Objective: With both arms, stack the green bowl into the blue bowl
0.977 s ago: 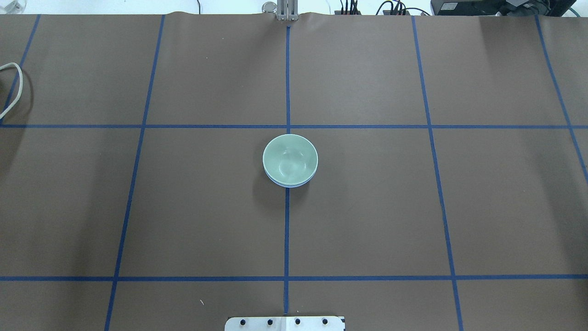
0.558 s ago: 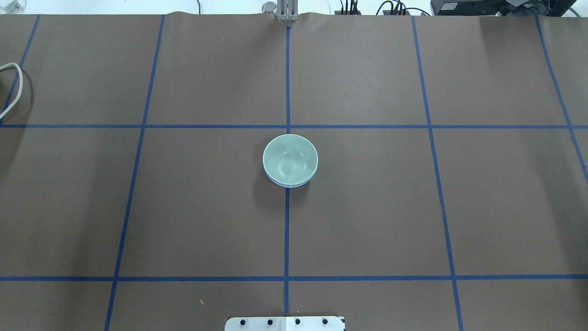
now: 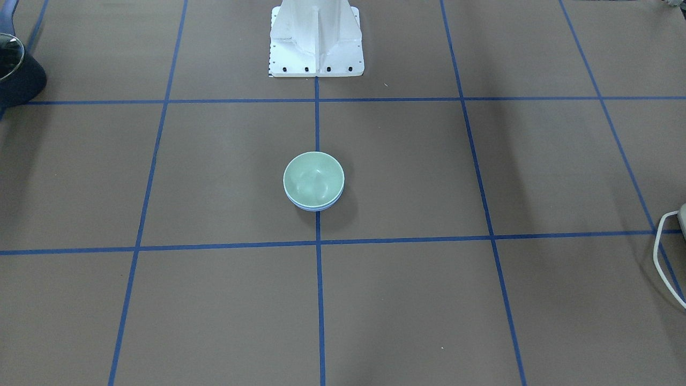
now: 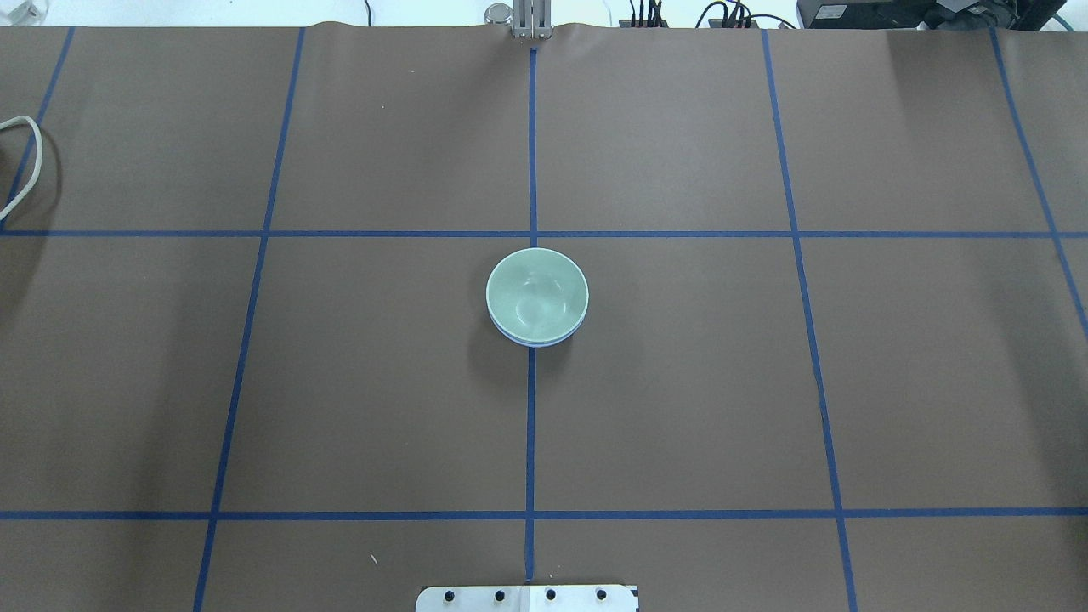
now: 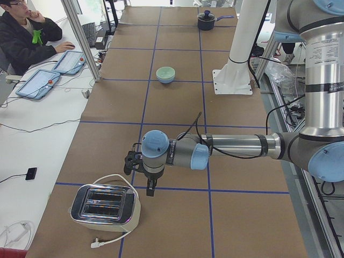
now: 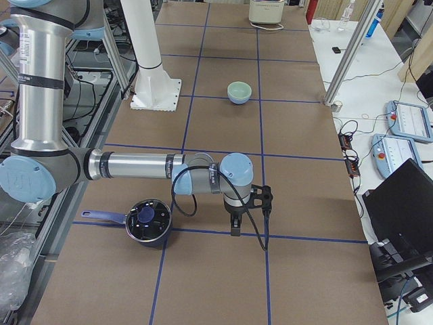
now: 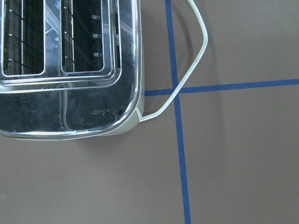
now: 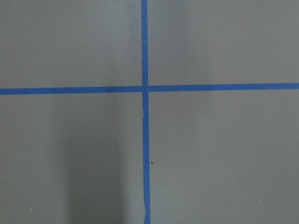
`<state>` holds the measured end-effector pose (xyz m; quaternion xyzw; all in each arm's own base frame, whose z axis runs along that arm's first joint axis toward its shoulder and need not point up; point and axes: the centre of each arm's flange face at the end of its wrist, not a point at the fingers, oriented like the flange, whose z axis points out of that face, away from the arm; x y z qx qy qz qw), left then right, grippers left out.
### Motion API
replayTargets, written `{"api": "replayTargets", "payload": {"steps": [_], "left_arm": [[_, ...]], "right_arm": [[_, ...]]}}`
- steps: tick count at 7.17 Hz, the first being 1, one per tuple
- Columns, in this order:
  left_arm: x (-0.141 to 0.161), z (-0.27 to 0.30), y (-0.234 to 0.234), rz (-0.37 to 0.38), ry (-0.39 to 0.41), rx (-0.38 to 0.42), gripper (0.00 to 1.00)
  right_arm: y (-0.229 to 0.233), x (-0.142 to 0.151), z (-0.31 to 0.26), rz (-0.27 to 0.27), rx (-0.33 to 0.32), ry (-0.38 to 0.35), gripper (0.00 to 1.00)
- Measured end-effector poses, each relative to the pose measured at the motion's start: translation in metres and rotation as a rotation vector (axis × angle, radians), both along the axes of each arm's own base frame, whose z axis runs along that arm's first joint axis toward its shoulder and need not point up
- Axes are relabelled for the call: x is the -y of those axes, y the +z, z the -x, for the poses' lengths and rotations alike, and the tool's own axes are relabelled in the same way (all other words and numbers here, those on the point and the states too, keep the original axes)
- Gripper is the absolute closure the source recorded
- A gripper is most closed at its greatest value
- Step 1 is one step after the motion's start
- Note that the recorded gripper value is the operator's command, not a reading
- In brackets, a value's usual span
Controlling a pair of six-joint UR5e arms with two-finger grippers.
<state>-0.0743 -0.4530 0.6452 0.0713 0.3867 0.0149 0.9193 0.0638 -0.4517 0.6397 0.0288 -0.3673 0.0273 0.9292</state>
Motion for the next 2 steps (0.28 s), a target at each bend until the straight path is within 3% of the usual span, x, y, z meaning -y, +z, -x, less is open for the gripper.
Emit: {"api": "replayTargets", "payload": {"steps": [2], "left_arm": [[-0.0006,0.0004,0.0005,0.002,-0.001,0.001,0.02]], "right_arm": [[0.0008,0.0001,0.0001,0.002,-0.004,0.001,0.00]]}}
